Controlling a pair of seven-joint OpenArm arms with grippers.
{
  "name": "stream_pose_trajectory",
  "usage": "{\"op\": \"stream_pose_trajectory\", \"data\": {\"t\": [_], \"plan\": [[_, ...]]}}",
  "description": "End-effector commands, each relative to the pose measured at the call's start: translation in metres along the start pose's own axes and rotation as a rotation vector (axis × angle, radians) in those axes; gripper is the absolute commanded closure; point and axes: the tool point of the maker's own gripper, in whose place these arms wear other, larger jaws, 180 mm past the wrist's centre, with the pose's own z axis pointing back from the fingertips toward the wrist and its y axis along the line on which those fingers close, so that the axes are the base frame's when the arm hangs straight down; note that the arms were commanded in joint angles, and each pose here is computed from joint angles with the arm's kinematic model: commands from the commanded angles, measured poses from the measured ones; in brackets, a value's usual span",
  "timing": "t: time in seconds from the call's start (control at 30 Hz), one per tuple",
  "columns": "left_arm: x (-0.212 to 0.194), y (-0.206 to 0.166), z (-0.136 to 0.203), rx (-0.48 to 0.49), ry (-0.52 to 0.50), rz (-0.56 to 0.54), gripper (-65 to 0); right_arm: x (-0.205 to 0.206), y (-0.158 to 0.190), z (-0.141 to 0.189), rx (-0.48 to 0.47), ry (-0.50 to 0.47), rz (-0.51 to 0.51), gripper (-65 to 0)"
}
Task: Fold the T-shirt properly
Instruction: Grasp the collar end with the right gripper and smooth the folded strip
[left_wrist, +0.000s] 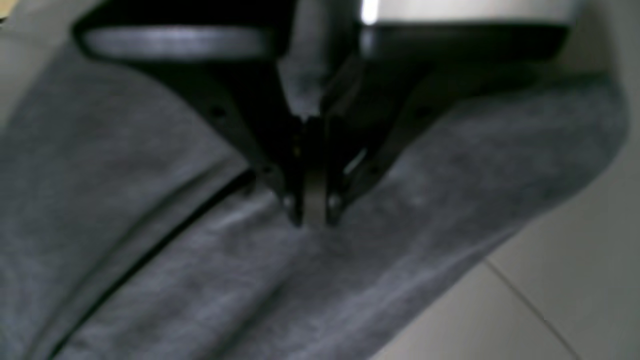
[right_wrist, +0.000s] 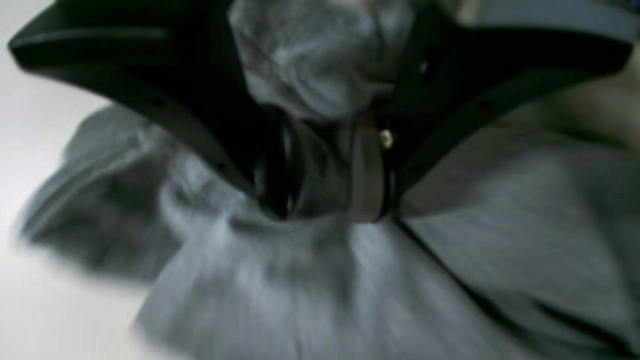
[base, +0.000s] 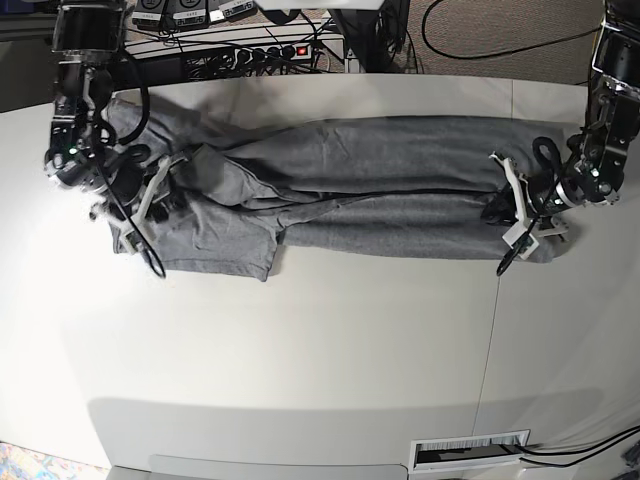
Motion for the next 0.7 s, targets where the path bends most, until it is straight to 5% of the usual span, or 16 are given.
{"op": "stream_pose_trajectory", "data": {"t": [0.0, 0.27, 0.67], "plan": [[0.012, 0.007, 0.006, 0.005, -0.029, -0.017, 0.0, 0.023, -0.015, 0.014, -0.047, -0.061, 0.045, -21.9], [0.008, -0.001, 0.004, -0.022, -0.016, 0.002, 0.0, 0.055, -0.065, 0.031, -0.196, -0.196, 0.028, -21.9], [0.017, -0.029, -0.011, -0.103, -0.067, 0.020, 0.0, 0.059, -0.108, -0.019, -0.131, -0.168, -0.172, -21.9]]}}
